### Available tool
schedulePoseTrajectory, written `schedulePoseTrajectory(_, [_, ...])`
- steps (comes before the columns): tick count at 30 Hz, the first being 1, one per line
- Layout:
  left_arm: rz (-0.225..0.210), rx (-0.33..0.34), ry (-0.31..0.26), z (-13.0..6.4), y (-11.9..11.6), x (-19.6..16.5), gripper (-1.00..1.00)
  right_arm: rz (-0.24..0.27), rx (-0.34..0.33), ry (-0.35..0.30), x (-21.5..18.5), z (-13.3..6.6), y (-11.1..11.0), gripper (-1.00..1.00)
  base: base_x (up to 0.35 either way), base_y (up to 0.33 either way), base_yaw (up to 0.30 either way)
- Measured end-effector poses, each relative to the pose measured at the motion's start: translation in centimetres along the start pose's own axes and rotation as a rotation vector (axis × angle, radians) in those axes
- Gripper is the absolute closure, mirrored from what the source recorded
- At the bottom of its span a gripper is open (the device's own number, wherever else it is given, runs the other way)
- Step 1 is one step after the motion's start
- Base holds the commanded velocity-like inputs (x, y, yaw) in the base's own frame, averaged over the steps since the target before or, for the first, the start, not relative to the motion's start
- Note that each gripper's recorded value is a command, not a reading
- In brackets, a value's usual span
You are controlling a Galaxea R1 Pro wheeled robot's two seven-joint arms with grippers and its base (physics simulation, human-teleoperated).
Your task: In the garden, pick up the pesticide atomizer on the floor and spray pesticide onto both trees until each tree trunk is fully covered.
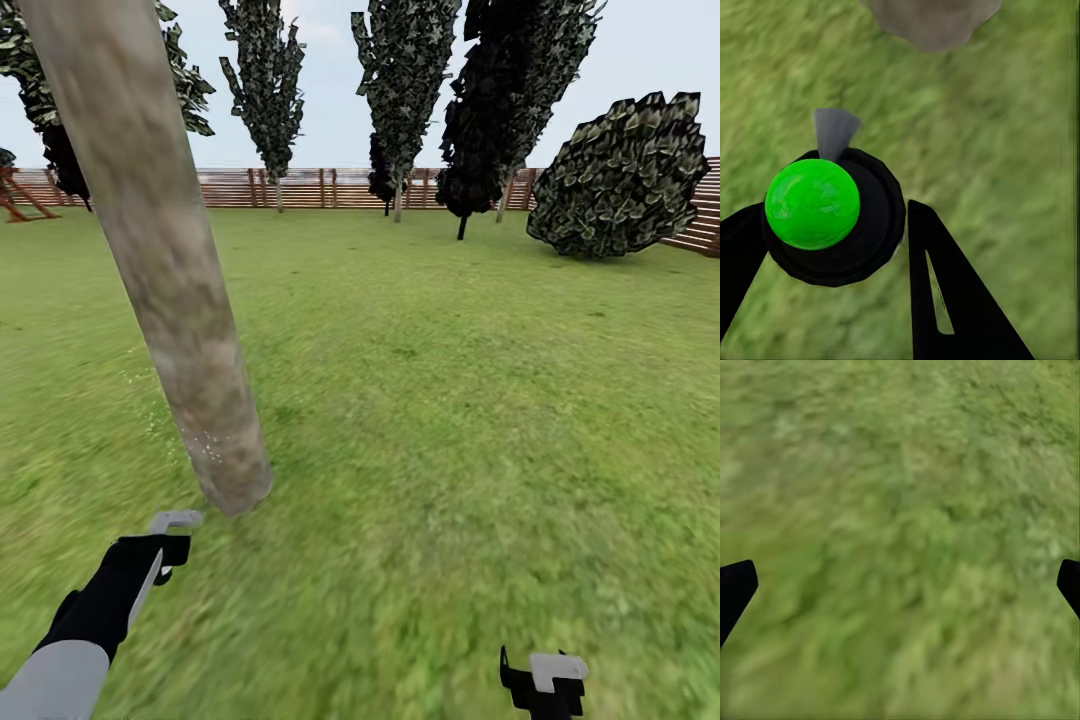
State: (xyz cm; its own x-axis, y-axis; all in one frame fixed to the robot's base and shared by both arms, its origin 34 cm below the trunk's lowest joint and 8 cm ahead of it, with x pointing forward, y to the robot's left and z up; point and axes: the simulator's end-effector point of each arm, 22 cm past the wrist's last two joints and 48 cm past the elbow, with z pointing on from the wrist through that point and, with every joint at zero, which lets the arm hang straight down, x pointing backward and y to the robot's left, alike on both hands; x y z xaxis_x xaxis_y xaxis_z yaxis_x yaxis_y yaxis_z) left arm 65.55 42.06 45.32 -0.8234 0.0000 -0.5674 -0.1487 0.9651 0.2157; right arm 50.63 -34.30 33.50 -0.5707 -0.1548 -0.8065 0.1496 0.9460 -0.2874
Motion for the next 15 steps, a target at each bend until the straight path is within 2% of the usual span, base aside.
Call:
schedulePoseTrajectory(2, [-0.005,0.012,-0.025,-0.3,-0.4,-1.9,1.00,-0.001,0.001,0.001,0.0,0.0,-0.1,-1.00,0.000,0.000,0.006])
schedulePoseTrajectory(4, [-0.012,0.073,-0.064,-0.9,-1.3,-5.2,1.00,-0.002,0.002,0.000,0.0,0.0,-0.2,-1.00,0.000,0.000,0.001])
schedulePoseTrajectory(6, [-0.007,0.079,-0.084,-1.1,-0.8,-6.8,1.00,-0.003,0.002,0.000,0.0,0.0,-0.3,-1.00,0.000,0.000,0.000])
schedulePoseTrajectory(8, [-0.001,0.057,-0.089,-1.2,0.9,-7.3,1.00,-0.003,0.003,0.000,0.0,0.1,-0.3,-1.00,0.000,0.000,0.000])
schedulePoseTrajectory(10, [0.002,0.018,-0.093,-1.3,4.2,-7.5,1.00,-0.003,0.002,0.000,0.0,0.0,-0.2,-1.00,0.000,0.000,0.000])
schedulePoseTrajectory(11, [-0.003,0.023,-0.094,-1.3,4.2,-7.6,1.00,-0.002,0.002,0.000,0.0,0.0,-0.2,-1.00,0.000,0.000,0.000])
schedulePoseTrajectory(13, [-0.004,0.032,-0.095,-1.3,3.7,-7.6,1.00,-0.002,0.002,0.000,0.0,0.0,-0.2,-1.00,0.000,0.000,0.000])
schedulePoseTrajectory(14, [0.009,0.074,-0.096,-1.3,0.8,-7.7,1.00,-0.002,0.002,0.001,0.0,0.0,-0.2,-1.00,0.000,0.000,0.000])
schedulePoseTrajectory(15, [0.017,0.102,-0.099,-1.5,-1.0,-7.9,1.00,-0.002,0.002,0.001,0.1,0.0,-0.2,-1.00,0.000,0.000,0.000])
